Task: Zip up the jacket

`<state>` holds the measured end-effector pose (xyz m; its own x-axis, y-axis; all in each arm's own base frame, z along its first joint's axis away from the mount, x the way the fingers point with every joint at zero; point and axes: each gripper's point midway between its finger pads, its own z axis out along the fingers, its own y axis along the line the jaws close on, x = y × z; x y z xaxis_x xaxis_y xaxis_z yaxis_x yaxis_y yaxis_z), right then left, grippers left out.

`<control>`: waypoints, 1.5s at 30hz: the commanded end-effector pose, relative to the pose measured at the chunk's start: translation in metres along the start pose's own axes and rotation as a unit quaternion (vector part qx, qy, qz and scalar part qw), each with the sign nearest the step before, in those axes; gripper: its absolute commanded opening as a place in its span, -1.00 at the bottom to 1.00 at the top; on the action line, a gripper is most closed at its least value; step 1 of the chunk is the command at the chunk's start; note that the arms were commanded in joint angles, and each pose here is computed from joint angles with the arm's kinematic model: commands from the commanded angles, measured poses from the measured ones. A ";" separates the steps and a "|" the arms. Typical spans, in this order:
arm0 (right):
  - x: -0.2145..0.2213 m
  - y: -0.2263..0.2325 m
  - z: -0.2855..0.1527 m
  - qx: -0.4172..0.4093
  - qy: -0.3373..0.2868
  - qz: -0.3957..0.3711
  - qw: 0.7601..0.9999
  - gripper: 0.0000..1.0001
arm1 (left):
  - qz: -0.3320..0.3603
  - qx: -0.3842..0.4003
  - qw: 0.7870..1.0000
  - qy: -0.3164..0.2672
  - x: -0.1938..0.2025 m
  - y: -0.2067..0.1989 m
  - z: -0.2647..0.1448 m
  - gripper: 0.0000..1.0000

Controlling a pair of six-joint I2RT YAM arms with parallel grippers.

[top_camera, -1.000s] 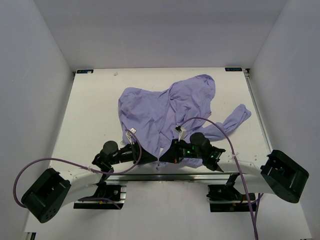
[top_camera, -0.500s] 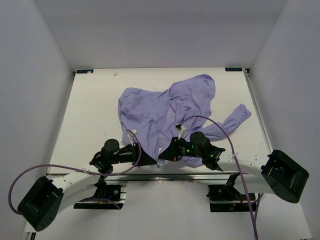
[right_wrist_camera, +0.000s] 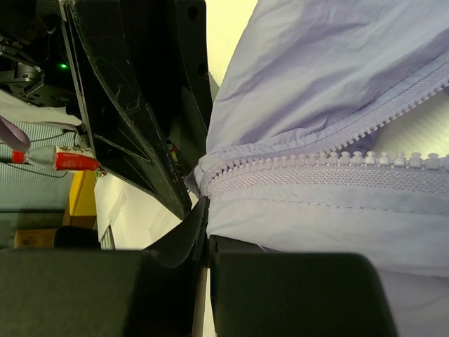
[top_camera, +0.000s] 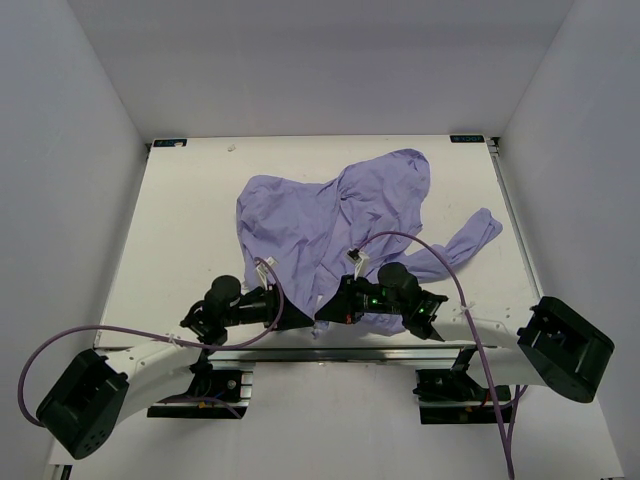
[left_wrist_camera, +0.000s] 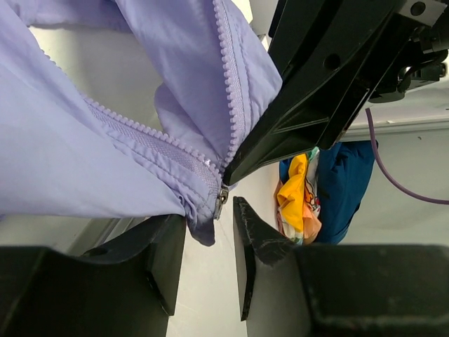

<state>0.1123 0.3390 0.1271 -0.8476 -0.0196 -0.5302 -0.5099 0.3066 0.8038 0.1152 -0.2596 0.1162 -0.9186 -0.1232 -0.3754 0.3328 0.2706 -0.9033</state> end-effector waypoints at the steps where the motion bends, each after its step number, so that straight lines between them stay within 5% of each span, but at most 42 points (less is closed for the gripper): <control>1: -0.013 0.018 0.002 -0.029 -0.012 -0.022 0.999 -1.00 | 0.023 0.007 1.000 -0.015 -0.014 -0.010 0.002 -0.14; 10: -0.022 0.012 -0.002 -0.003 -0.035 -0.030 0.999 -1.00 | 0.021 -0.001 1.000 -0.010 -0.010 -0.009 -0.001 -0.38; 15: -0.025 0.016 -0.001 -0.009 -0.033 -0.038 0.999 -1.00 | 0.021 -0.005 1.000 0.003 -0.005 -0.007 -0.002 -0.03; 18: -0.023 0.019 0.001 -0.021 -0.028 -0.035 0.999 -1.00 | 0.019 -0.008 1.000 0.007 -0.006 -0.007 -0.001 -0.01; 31: -0.017 0.016 -0.001 -0.017 -0.021 -0.030 0.999 -1.00 | 0.016 -0.008 1.000 -0.014 -0.010 -0.008 -0.003 -0.46; 35: -0.020 0.016 0.001 -0.020 -0.027 -0.029 0.999 -1.00 | 0.019 -0.002 1.000 -0.012 -0.010 -0.010 -0.002 -1.00; 45: -0.072 0.024 0.011 -0.010 -0.112 -0.022 0.993 -1.00 | 0.053 -0.004 0.999 0.008 0.004 -0.008 -0.012 -1.00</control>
<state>0.1333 0.3460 0.1360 -0.8308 0.0386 -0.5553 -0.5110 0.3428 0.7883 0.1149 -0.2537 0.1230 -0.8978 -0.1268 -0.4217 0.3720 0.2944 -0.8803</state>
